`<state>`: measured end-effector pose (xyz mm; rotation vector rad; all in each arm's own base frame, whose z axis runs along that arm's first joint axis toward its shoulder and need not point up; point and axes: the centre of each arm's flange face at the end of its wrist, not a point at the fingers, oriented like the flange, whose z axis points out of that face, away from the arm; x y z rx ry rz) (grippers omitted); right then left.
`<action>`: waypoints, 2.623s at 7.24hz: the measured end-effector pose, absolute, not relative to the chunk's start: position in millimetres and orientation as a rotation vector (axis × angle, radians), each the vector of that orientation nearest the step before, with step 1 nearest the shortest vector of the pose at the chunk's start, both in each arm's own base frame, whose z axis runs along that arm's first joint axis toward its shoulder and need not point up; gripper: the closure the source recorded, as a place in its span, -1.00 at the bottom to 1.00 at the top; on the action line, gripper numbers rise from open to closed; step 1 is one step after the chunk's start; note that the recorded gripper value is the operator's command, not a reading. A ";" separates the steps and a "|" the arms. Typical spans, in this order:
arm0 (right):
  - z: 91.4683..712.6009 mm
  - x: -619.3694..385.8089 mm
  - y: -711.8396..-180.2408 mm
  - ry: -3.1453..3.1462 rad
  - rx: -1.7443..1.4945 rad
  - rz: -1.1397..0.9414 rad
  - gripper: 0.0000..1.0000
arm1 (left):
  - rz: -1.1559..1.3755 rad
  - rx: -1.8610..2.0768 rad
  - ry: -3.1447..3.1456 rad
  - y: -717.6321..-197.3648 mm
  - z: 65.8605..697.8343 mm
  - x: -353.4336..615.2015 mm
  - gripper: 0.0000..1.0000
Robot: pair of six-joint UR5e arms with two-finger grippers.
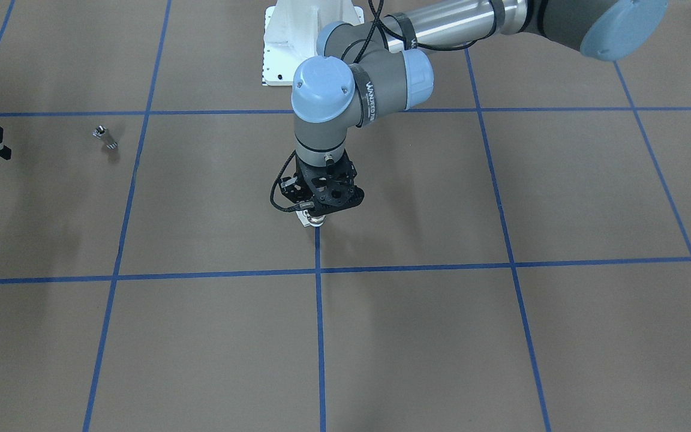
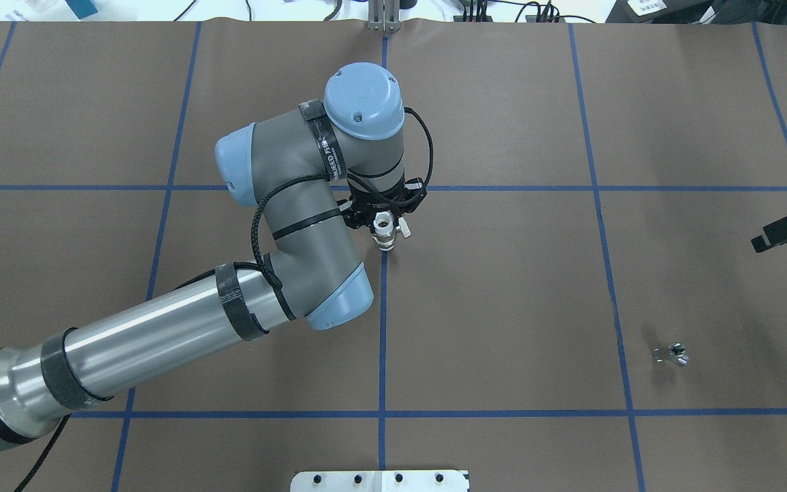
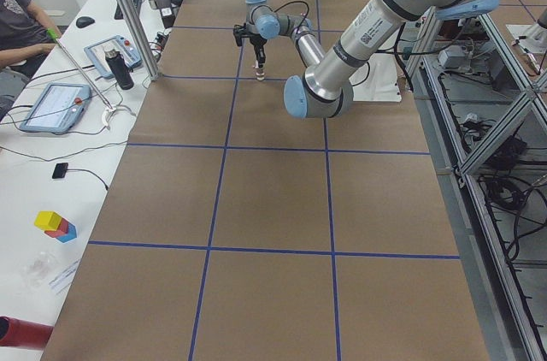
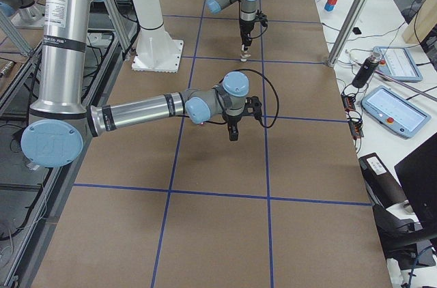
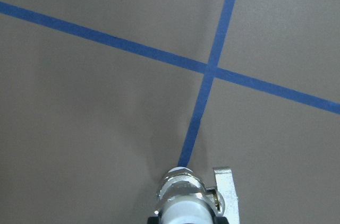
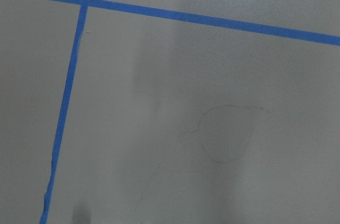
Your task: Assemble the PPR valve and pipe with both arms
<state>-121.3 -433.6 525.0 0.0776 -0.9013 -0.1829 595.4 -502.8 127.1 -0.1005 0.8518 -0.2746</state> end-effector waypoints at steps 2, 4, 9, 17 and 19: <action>525.0 -121.3 -433.6 -0.901 0.078 -0.183 -0.99 | -0.275 -0.101 0.850 -502.8 128.4 595.5 0.45; 525.0 -121.3 -433.6 -0.902 0.077 -0.183 -0.99 | -0.275 -0.101 0.849 -502.8 129.3 595.5 0.12; 525.6 -121.4 -433.5 -0.902 0.076 -0.183 -0.99 | -0.282 -0.082 0.848 -504.0 128.5 594.5 -0.15; 497.4 -219.0 -365.6 -0.905 0.134 -0.138 -0.96 | -0.265 -0.044 0.929 -454.7 160.9 502.3 -0.18; 481.5 -239.9 -319.7 -0.873 0.172 -0.219 -0.90 | -0.259 -0.039 0.922 -454.8 169.3 497.5 -0.18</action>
